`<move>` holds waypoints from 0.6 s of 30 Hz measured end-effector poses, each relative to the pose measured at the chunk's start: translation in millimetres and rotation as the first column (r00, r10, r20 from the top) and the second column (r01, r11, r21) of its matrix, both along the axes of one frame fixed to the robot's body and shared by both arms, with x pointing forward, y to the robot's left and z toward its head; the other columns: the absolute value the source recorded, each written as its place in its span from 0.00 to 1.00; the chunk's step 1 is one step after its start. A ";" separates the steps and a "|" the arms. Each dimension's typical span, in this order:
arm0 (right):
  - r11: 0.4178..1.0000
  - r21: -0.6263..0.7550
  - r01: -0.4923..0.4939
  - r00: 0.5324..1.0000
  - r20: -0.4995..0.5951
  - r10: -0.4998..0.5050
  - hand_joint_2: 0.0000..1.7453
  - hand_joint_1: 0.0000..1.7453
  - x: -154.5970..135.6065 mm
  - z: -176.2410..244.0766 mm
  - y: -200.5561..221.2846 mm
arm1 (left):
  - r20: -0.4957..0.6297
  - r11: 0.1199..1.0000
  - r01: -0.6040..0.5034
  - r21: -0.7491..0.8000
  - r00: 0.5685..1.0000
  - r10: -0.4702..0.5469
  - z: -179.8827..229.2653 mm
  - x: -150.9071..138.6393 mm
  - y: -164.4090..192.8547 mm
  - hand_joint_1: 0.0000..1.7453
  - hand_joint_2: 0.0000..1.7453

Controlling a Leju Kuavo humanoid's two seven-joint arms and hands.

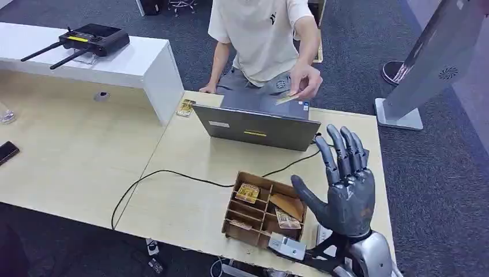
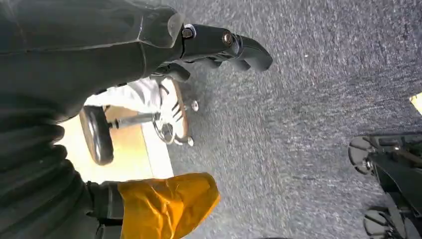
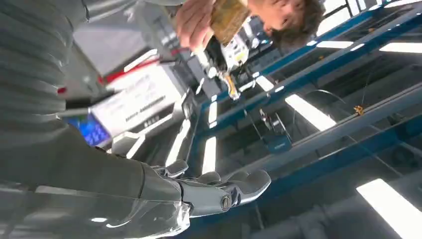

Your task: Pass the card to the sensor for recognition and then transmit it.

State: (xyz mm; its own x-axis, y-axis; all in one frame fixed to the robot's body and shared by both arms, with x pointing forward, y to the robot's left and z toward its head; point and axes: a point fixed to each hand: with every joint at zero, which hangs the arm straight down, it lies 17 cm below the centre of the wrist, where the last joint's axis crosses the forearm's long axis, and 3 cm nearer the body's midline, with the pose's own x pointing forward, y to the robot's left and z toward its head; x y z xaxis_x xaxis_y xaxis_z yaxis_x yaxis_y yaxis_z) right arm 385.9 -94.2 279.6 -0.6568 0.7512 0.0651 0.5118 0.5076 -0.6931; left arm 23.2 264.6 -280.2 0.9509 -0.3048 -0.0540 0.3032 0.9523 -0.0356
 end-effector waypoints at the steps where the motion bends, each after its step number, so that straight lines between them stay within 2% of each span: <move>1: 1.000 -0.020 0.015 1.000 0.010 -0.015 1.00 0.00 5.3 0.9 -0.9 | 0.001 1.000 0.007 0.000 1.000 -0.007 0.1 0.6 0.2 0.00 1.00; 8: 0.981 -0.161 0.105 0.993 0.061 -0.096 1.00 0.00 44.0 3.1 -4.3 | 0.011 0.999 0.042 -0.005 0.999 -0.042 0.4 3.5 2.6 0.00 1.00; 18: 0.934 -0.289 0.212 0.976 0.106 -0.189 1.00 0.00 87.0 1.4 -14.4 | 0.014 0.997 0.072 -0.005 0.997 -0.072 0.5 4.4 4.1 0.00 1.00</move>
